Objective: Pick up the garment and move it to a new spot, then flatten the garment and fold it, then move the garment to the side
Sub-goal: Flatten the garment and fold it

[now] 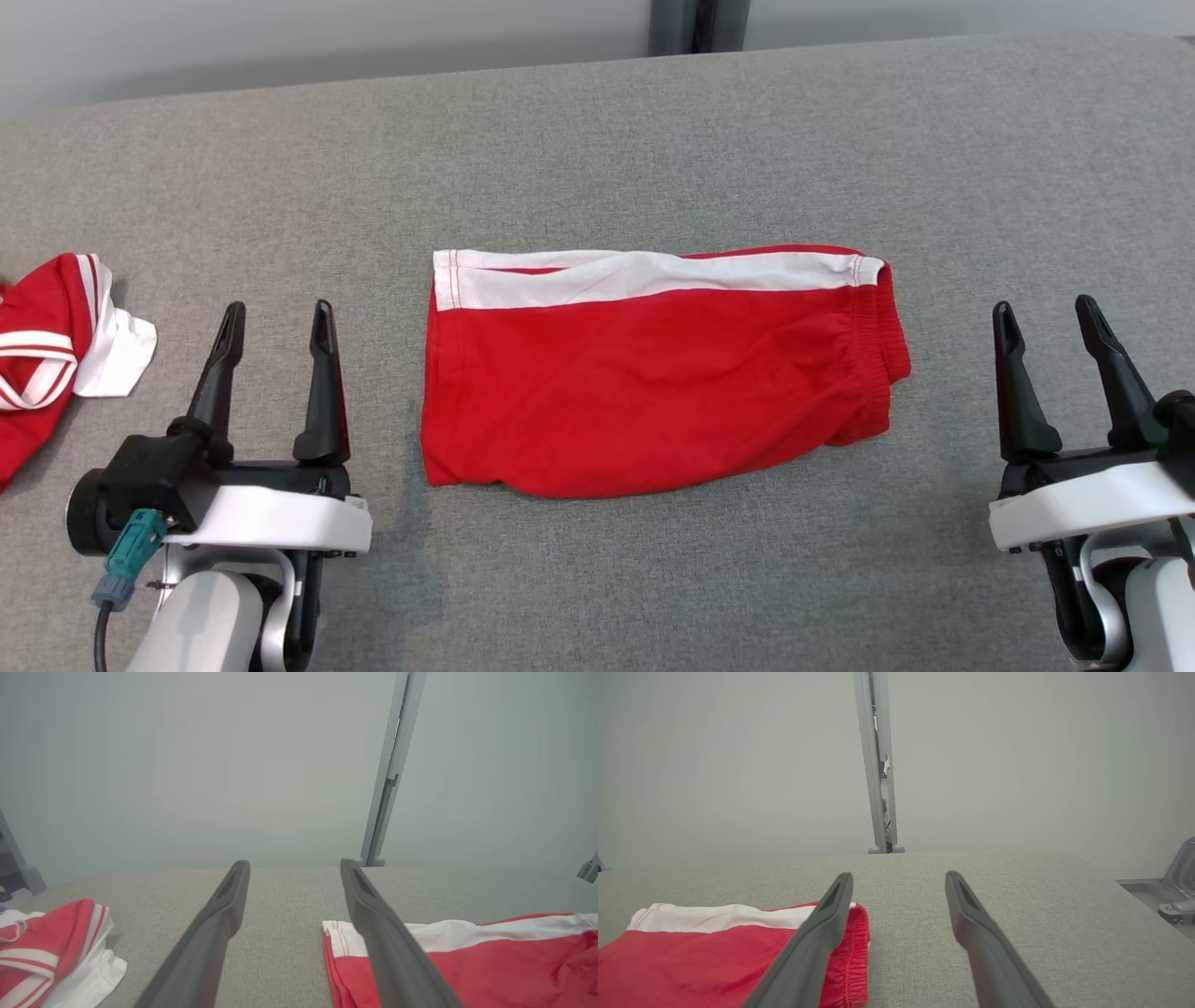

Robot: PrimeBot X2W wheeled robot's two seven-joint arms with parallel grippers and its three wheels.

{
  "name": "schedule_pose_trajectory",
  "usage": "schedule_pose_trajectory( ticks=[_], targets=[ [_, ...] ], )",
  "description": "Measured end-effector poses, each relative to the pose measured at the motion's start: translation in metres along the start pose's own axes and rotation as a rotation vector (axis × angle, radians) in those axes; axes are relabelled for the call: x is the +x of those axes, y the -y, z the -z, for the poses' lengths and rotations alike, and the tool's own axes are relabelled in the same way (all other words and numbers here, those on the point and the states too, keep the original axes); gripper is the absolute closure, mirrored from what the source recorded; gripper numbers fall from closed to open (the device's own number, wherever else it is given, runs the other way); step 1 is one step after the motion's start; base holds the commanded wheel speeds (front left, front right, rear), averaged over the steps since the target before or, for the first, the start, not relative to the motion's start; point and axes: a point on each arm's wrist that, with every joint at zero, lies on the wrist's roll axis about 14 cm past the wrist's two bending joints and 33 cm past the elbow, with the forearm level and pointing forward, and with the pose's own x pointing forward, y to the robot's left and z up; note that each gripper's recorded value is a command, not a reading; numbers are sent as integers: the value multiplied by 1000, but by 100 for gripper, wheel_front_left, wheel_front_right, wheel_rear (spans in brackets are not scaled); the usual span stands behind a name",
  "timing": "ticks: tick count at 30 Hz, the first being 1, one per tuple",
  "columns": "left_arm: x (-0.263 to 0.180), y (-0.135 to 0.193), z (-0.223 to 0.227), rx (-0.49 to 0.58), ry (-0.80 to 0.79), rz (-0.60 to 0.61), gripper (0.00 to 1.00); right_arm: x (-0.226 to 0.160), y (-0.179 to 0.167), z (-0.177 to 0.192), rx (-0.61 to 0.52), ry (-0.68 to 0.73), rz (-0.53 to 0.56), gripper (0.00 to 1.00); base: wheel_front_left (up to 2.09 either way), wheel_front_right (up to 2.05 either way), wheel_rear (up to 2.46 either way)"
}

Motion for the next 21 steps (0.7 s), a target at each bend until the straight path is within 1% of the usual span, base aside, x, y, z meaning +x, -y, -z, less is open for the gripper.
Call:
schedule_pose_trajectory(
  ticks=[10,13,21],
  targets=[
    [-3,-4,2,13,-7,-7,0,1,-4,5,-15,-35,-20,0,0,0,0],
    [-3,-5,6,12,-16,-10,0,6,-9,21,-14,-98,-37,0,0,0,0],
    [-1,-7,16,8,-46,-11,0,16,-40,76,32,-255,-113,0,0,0,0]
  ],
)
